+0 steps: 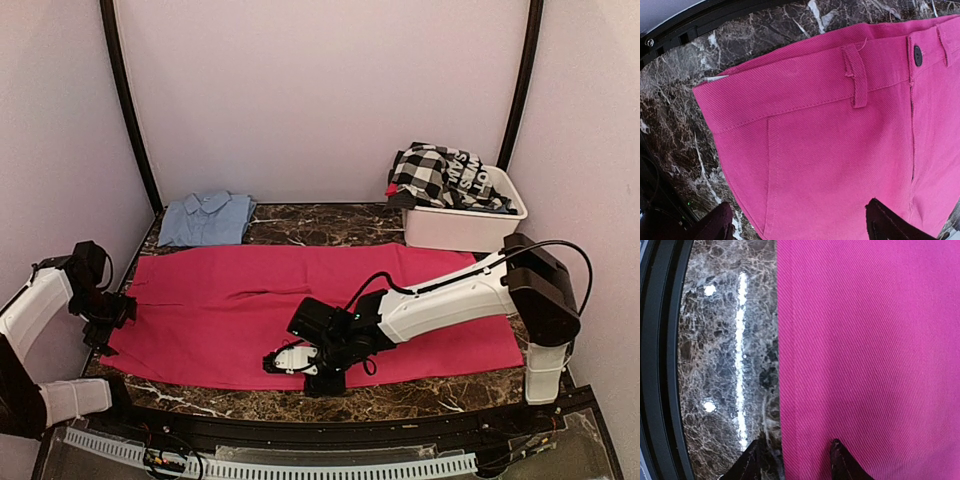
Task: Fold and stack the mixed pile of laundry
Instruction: Pick up the flattened trousers from the center of the board.
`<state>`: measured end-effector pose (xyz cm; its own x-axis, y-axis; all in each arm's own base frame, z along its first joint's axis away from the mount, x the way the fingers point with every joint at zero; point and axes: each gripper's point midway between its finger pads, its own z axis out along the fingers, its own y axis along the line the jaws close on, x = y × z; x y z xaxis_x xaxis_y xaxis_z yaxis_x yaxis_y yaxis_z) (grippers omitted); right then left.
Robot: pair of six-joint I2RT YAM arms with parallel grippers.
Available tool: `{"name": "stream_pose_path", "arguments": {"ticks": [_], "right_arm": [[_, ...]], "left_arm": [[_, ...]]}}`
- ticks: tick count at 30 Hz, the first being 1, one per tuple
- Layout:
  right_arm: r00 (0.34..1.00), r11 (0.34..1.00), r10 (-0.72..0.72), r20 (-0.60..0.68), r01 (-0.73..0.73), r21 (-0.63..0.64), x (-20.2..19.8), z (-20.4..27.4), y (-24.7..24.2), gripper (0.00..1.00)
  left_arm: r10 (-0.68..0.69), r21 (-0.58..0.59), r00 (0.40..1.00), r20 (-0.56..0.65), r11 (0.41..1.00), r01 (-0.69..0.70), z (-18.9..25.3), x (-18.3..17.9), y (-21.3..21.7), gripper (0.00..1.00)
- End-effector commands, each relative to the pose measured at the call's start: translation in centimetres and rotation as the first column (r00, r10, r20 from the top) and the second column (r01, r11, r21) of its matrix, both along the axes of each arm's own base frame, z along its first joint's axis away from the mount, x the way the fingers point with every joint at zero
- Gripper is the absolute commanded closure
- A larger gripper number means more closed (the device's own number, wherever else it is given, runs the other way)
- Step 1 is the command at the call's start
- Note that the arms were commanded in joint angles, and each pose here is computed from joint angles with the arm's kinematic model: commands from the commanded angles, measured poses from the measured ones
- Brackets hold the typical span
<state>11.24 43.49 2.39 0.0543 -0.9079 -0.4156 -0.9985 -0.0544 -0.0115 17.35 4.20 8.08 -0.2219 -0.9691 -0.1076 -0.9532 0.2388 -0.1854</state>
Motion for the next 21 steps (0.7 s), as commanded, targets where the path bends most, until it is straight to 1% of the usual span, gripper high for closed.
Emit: {"name": "stream_pose_path", "arguments": {"ticks": [1, 2, 5, 7, 8, 10, 12, 14, 16, 19, 21], "right_arm": [[0.995, 0.997, 0.02, 0.098, -0.013, -0.073, 0.8, -1.5, -0.8, 0.59], [0.994, 0.996, 0.02, 0.111, -0.01, -0.086, 0.9, -1.8, -0.9, 0.61], [0.989, 0.996, 0.017, 0.147, -0.003, -0.094, 1.3, -2.2, -0.8, 0.81], [0.989, 0.996, 0.014, 0.149, 0.0, -0.092, 1.2, -2.1, -0.6, 0.96], [0.989, 0.996, 0.008, 0.149, 0.005, -0.086, 1.3, -2.0, -0.5, 1.0], [0.989, 0.997, 0.004, 0.145, 0.007, -0.077, 1.2, -1.6, -0.3, 1.0], [0.991, 0.998, -0.003, 0.137, 0.012, -0.064, 1.1, -1.1, -0.1, 1.0], [0.992, 0.999, -0.008, 0.126, 0.014, -0.044, 0.9, -0.5, 0.2, 1.0], [0.993, 0.999, -0.009, 0.117, 0.013, -0.037, 0.8, -0.3, 0.4, 1.0], [0.993, 0.999, -0.011, 0.113, 0.016, -0.046, 0.8, -0.2, 0.5, 1.0], [0.994, 0.999, -0.011, 0.105, 0.015, -0.04, 0.7, -0.1, 0.6, 1.0]], "left_arm": [[0.059, -0.035, 0.995, -0.081, 0.997, -0.062, -1.0, -1.6, -0.4, 0.08], [0.066, -0.039, 0.994, -0.092, 0.997, -0.07, -1.1, -2.1, -0.5, 0.08], [0.126, -0.047, 0.988, -0.091, 0.99, -0.13, -1.5, -3.5, -0.8, 0.09], [0.169, -0.03, 0.983, -0.064, 0.985, -0.172, -1.6, -4.4, -0.7, 0.1], [0.182, -0.021, 0.982, -0.041, 0.983, -0.183, -1.8, -4.8, -0.6, 0.1], [0.212, -0.016, 0.977, -0.007, 0.977, -0.212, -1.7, -5.1, -0.5, 0.11], [0.24, 0.005, 0.971, -0.008, 0.971, -0.24, -1.8, -5.3, -0.1, 0.11], [0.246, 0.029, 0.968, -0.042, 0.969, -0.245, -2.3, -5.3, 0.3, 0.11], [0.251, 0.045, 0.962, -0.107, 0.968, -0.247, -3.3, -5.6, 0.5, 0.11], [0.268, 0.08, 0.939, -0.215, 0.963, -0.257, -4.5, -6.5, 0.9, 0.09], [0.296, 0.114, 0.923, -0.247, 0.954, -0.276, -4.6, -7.1, 1.3, 0.09]]}}
